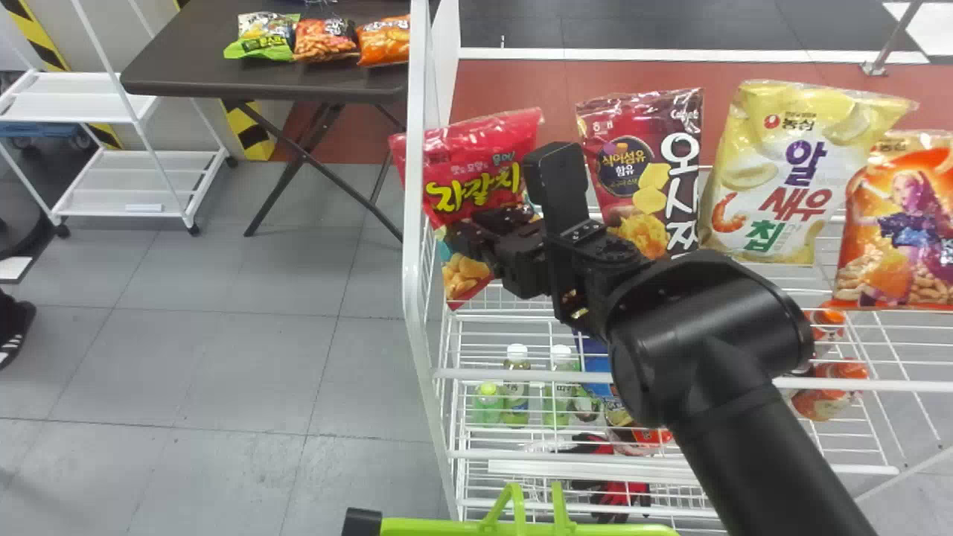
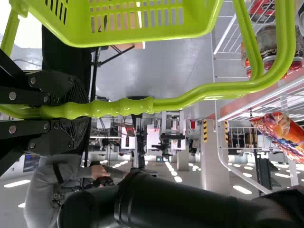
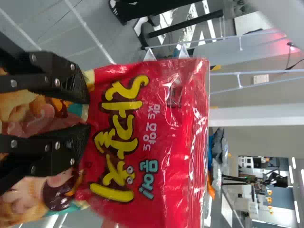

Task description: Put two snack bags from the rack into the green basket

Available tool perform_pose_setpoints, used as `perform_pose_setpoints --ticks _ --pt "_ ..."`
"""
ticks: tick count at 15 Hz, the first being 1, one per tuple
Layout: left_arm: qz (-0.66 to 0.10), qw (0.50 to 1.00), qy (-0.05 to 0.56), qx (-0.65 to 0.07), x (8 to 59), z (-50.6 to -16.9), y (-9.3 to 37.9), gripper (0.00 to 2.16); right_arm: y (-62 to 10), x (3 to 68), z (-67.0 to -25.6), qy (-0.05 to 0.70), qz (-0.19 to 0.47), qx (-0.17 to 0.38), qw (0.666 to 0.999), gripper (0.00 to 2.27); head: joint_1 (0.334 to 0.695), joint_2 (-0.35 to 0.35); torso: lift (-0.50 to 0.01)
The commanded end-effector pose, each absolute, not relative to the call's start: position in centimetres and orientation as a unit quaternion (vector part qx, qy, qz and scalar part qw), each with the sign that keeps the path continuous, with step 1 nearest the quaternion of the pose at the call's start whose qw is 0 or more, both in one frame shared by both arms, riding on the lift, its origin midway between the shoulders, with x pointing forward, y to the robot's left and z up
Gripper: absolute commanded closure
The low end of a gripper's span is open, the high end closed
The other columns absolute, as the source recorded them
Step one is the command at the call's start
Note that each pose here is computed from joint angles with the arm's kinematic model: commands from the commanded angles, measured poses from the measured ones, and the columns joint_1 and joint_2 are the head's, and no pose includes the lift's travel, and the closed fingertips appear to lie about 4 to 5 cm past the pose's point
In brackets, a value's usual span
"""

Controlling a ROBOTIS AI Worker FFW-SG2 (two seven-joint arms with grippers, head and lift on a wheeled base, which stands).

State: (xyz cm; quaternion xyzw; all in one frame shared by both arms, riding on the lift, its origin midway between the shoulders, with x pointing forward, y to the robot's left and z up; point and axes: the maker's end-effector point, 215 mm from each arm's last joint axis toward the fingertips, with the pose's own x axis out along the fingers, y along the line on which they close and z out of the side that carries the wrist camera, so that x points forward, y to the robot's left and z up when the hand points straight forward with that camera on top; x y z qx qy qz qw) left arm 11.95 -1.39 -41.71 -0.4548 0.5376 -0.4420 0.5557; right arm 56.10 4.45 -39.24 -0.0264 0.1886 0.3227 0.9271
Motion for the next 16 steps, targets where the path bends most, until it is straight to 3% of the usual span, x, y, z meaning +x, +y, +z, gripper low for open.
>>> perform_pose_setpoints --ticks 1,10,16 --pt "-0.443 0.551 0.54 -0.457 11.3 -41.5 -1.5 2.14 4.5 55.0 -38.0 0.175 0.321 -0.011 0.931 2.23 0.695 0.051 -0.007" --pt "-0.45 0.549 0.541 -0.451 9.9 -40.6 -2.0 2.14 -1.4 50.9 -37.2 0.169 0.275 0.045 0.945 2.23 0.695 -0.002 -0.007" --pt "-0.456 0.545 0.543 -0.447 9.4 -40.4 -2.6 2.14 -6.6 45.7 -33.8 0.153 0.259 0.086 0.95 2.23 0.695 -0.148 -0.007"
